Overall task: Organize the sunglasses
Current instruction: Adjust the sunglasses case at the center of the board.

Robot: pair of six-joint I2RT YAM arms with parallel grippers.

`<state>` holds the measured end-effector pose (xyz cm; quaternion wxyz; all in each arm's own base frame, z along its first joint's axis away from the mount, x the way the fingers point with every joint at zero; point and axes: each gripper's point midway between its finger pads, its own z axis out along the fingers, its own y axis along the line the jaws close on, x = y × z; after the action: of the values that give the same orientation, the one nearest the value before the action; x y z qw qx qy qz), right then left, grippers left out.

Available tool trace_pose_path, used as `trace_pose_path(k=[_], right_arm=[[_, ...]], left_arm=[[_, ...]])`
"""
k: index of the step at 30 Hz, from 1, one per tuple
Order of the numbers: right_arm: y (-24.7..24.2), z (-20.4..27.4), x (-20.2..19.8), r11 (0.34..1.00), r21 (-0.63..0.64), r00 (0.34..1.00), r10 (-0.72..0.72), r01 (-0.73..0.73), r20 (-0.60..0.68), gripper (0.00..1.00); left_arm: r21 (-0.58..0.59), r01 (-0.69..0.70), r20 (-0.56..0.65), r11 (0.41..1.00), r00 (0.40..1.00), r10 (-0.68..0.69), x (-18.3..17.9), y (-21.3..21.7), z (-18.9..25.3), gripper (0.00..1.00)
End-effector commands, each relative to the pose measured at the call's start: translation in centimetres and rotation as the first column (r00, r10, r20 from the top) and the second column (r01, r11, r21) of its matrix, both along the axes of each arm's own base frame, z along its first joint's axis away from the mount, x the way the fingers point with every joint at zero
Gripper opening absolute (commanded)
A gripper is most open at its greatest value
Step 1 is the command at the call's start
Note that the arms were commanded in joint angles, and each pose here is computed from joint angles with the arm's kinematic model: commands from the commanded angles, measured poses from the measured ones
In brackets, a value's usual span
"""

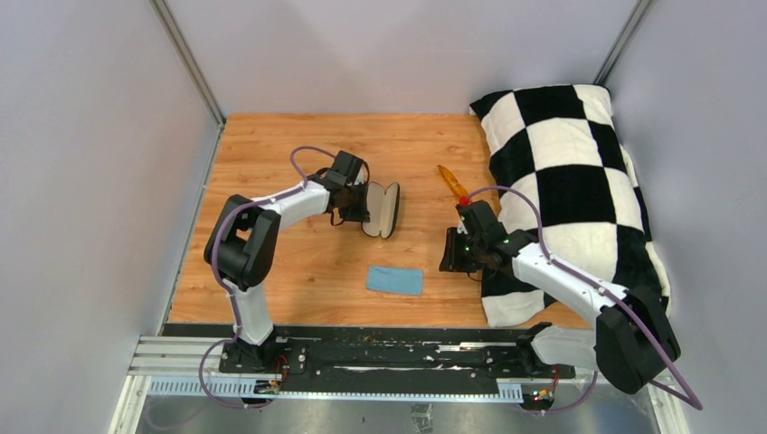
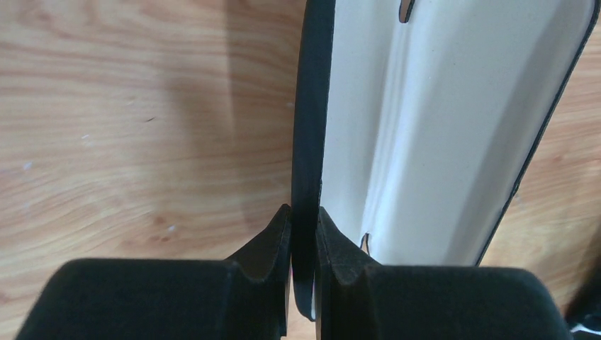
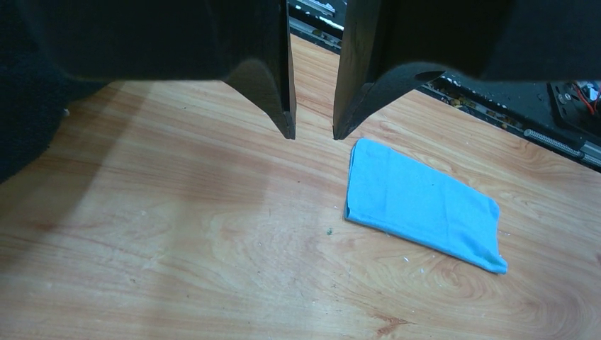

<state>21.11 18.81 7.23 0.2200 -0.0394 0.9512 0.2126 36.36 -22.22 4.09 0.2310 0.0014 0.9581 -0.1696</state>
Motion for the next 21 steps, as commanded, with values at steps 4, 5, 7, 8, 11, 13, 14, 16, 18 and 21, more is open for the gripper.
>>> trace_pose_path(k=[4,5,7,8,11,13,14,16,18,21], right_arm=[[-1.0,-0.3,-0.8,0.999,-0.023,1.000,-0.028,0.028,-0.014,0.31],[-1.0,-0.1,-0.7,0.999,-0.024,1.000,-0.027,0.027,-0.008,0.32],[-1.1,0.0,-0.7,0.999,-0.029,1.000,-0.028,0.028,-0.004,0.31],[-1.2,0.1,-0.7,0.999,-0.028,1.000,-0.028,0.028,-0.003,0.31],[-1.4,0.1,-0.7,0.999,-0.033,0.999,-0.034,0.034,0.006,0.31],[-1.5,0.1,-0.6,0.999,-0.037,0.999,-0.038,0.039,0.013,0.32],[-1.5,0.1,-0.6,0.998,-0.039,0.999,-0.039,0.039,0.015,0.32],[-1.5,0.2,-0.5,0.999,-0.040,0.999,-0.034,0.034,0.016,0.32],[-1.4,0.3,-0.3,0.999,-0.042,0.999,-0.031,0.032,0.020,0.32],[-1.4,0.3,-0.1,0.998,-0.052,0.999,-0.031,0.032,0.023,0.32]], left_arm=[[-0.077,0.050,0.031,0.996,0.998,-0.048,1.1,-4.2,1.5,0.31],[-0.067,0.052,0.033,0.996,0.998,-0.050,1.1,-4.1,1.6,0.34],[-0.047,0.062,0.046,0.997,0.997,-0.060,1.1,-3.7,2.2,0.37],[-0.038,0.062,0.053,0.997,0.997,-0.060,1.0,-3.5,2.5,0.41],[-0.045,0.069,0.087,0.997,0.994,-0.065,0.9,-3.3,4.3,0.49],[-0.045,0.070,0.113,0.997,0.992,-0.065,0.7,-3.0,5.7,0.50],[-0.042,0.066,0.133,0.997,0.989,-0.060,0.7,-2.7,6.6,0.50],[-0.028,0.055,0.169,0.998,0.984,-0.049,0.5,-2.0,8.2,0.50],[-0.018,0.048,0.199,0.999,0.979,-0.044,0.3,-1.4,9.6,0.50],[-0.024,0.060,0.218,0.998,0.975,-0.053,-0.3,-1.1,10.9,0.50]])
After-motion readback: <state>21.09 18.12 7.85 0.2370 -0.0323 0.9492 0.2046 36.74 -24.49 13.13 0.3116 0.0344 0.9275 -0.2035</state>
